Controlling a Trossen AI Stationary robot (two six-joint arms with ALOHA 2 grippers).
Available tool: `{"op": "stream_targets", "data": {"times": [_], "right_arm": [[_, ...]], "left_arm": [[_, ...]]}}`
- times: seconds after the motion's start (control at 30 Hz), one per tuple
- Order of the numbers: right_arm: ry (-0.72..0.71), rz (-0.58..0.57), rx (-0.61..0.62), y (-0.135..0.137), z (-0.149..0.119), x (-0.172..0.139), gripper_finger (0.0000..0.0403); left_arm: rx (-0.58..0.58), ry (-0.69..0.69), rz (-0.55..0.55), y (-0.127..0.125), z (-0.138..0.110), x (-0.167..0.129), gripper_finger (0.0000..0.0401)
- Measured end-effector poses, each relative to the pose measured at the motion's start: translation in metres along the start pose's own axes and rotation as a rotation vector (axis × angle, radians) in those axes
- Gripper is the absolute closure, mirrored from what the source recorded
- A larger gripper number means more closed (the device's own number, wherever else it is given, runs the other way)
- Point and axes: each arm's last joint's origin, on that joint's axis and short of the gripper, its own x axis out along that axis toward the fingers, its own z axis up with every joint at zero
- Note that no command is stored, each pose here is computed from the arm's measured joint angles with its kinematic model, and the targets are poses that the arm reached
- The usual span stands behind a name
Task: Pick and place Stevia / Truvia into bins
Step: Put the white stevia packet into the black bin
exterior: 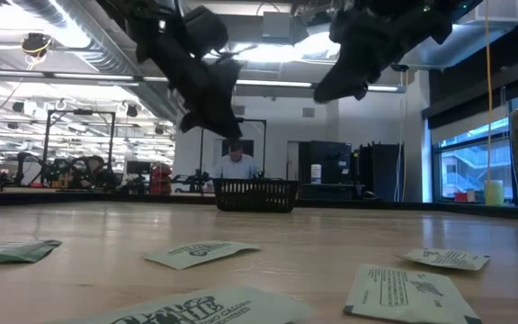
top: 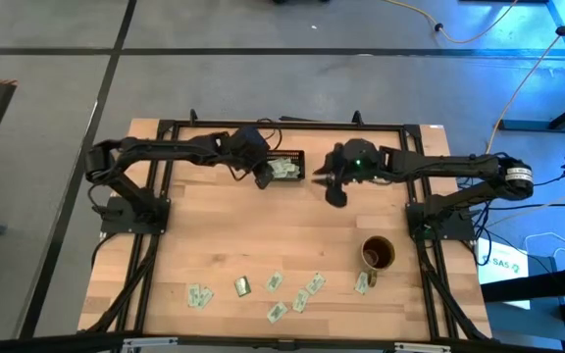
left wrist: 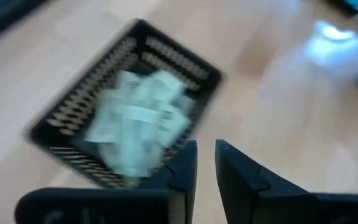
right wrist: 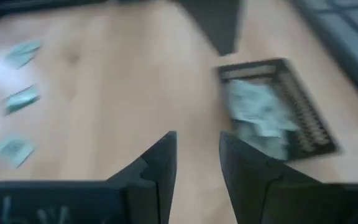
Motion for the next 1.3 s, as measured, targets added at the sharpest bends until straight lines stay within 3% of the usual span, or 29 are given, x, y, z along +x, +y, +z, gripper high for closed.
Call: {"op": "stream_targets", "data": {"times": [0.17, 0.27, 0.57, 0.77, 1.07, 1.3], "right_arm": [[0.045, 0.124, -0.080, 0.030, -0.005, 0.001, 0.0279], [0.114, 0.181, -0.124, 0.050, -0.006, -0.004, 0.0279], [0.312, 0.166, -0.244, 0.105, 0.027, -0.025, 0.0279], [0.558, 0.136, -0.282, 0.140, 0.043, -0.023, 0.0279], [1.057, 0.132, -0.389, 0.188, 0.021, 0.022, 0.0279], [1.170, 0.198, -0.465, 0.219, -0.010, 0.050, 0.0279]], "left_arm": [[-0.053, 0.028, -0.087, -0.013, -0.003, -0.002, 0.0346], [-0.009, 0.048, -0.137, -0.020, -0.006, -0.002, 0.0345], [0.088, 0.102, -0.163, -0.036, -0.017, -0.002, 0.0354], [0.149, 0.179, -0.157, -0.041, -0.027, -0.002, 0.0352], [0.184, 0.191, -0.166, -0.045, -0.030, -0.002, 0.0358], [0.205, 0.203, -0.163, -0.045, -0.032, -0.002, 0.0359]]}}
